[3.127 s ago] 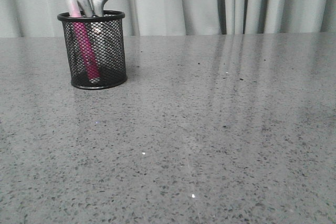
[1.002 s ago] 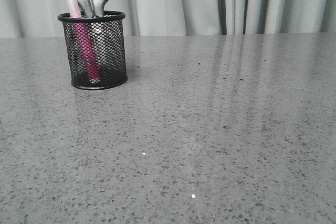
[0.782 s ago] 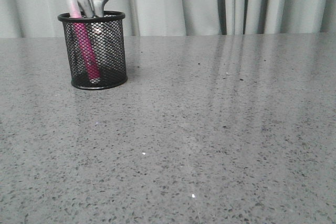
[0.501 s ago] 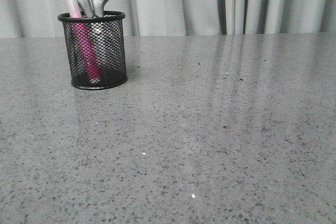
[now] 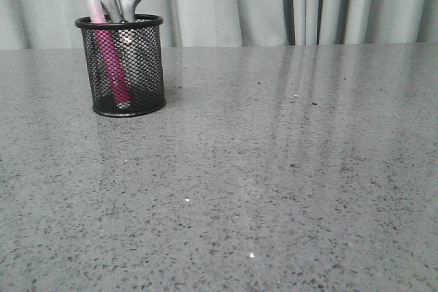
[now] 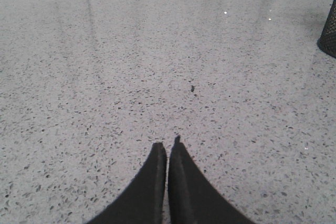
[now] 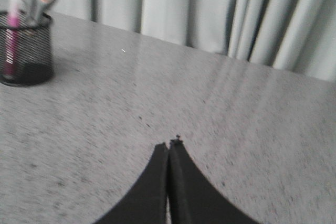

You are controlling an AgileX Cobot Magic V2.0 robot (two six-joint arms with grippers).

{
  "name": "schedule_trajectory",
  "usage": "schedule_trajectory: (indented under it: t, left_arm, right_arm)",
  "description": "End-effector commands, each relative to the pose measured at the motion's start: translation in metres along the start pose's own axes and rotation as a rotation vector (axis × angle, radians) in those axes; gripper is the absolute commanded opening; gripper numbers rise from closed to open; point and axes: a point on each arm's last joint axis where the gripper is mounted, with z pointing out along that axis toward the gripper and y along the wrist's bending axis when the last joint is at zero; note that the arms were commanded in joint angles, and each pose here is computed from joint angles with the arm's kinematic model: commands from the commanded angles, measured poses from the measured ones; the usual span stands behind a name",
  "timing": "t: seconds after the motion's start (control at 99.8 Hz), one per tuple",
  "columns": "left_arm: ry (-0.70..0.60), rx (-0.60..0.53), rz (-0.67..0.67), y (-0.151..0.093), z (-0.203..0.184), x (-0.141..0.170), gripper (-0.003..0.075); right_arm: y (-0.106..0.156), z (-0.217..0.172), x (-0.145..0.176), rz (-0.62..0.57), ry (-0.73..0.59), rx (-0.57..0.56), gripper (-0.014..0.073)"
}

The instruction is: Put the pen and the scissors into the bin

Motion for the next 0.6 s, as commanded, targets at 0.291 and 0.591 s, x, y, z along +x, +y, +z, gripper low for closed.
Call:
schedule_trajectory:
  t: [0.291,0.591]
  left_arm:
    - [-0.038,0.003,-0.022,-0.001,0.002,0.008,-0.0019]
    - [-0.043,0.002,-0.022,-0.001,0.002,0.007,-0.0019]
  right_arm:
    - [-0.004,-0.003,0.059,0.098,-0.037,0.277,-0.0069]
    - [-0.003,-0.006,0.077,0.125,0.133,0.298,-0.0069]
